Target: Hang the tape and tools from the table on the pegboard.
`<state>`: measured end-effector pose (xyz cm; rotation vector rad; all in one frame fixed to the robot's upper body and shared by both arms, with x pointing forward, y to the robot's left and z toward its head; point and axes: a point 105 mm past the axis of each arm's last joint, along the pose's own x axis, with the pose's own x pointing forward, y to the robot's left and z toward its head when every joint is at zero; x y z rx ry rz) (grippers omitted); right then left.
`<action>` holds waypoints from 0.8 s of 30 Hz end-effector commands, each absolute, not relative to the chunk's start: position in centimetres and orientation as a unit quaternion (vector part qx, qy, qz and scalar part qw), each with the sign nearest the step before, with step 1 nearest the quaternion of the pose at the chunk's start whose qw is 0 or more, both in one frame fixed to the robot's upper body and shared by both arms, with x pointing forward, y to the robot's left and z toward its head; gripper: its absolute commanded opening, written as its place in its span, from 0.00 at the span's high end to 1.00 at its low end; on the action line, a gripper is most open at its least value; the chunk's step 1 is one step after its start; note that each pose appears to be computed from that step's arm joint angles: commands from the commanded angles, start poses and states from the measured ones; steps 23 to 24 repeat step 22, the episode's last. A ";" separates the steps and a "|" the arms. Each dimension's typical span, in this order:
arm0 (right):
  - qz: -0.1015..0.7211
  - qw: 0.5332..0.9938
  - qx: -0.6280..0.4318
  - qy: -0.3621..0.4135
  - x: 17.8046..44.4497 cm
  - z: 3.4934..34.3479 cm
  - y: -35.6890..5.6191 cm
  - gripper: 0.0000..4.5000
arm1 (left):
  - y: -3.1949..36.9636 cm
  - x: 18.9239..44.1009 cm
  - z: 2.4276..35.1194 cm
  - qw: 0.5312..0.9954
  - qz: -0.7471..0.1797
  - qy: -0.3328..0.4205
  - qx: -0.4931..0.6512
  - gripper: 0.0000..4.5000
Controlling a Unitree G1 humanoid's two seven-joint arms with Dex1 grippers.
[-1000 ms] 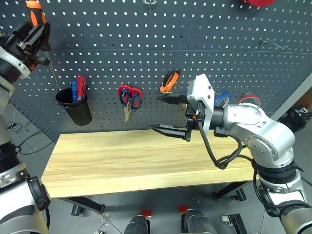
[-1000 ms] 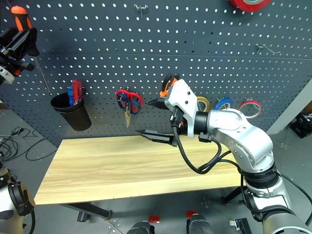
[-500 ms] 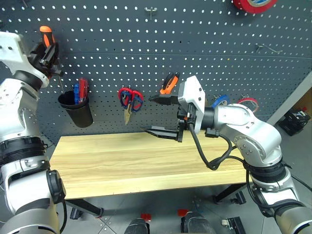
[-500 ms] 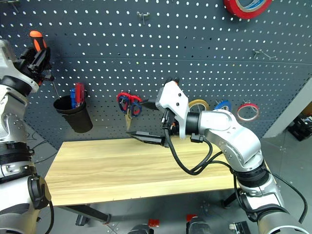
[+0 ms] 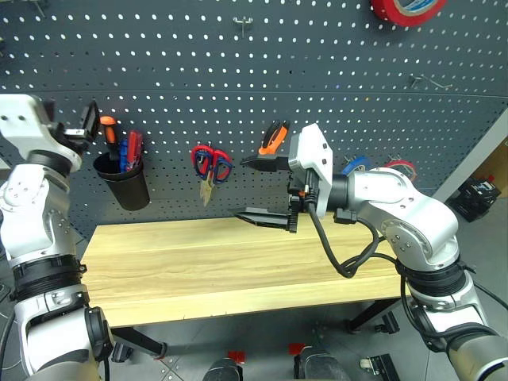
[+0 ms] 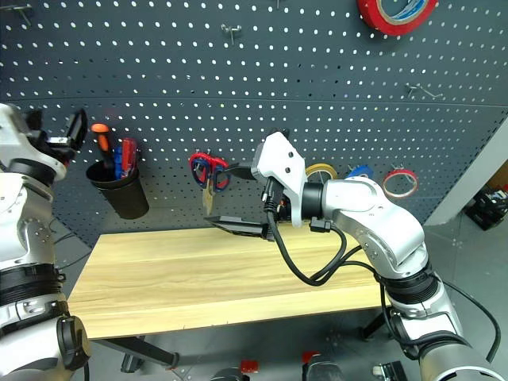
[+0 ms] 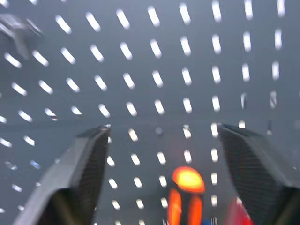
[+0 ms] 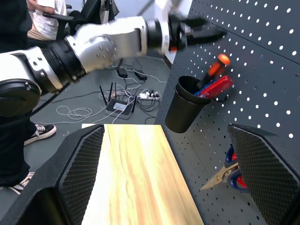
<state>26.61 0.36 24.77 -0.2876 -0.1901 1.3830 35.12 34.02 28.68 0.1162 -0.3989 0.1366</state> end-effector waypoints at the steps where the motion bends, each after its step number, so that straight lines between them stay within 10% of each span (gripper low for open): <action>1: 0.595 0.785 -0.122 -0.121 27.6 25.9 -1.0 0.00 | 30.8 33.5 30.4 0.974 0.043 -0.207 0.076 0.15; 10: 0.406 0.906 -0.043 -0.114 31.4 20.7 -5.7 0.00 | 25.3 31.5 22.6 0.992 -0.036 -0.091 0.075 0.15; 24: 0.068 0.995 -0.064 -0.018 33.6 7.7 -17.3 0.00 | 28.6 28.8 11.5 0.996 0.075 0.007 0.053 0.15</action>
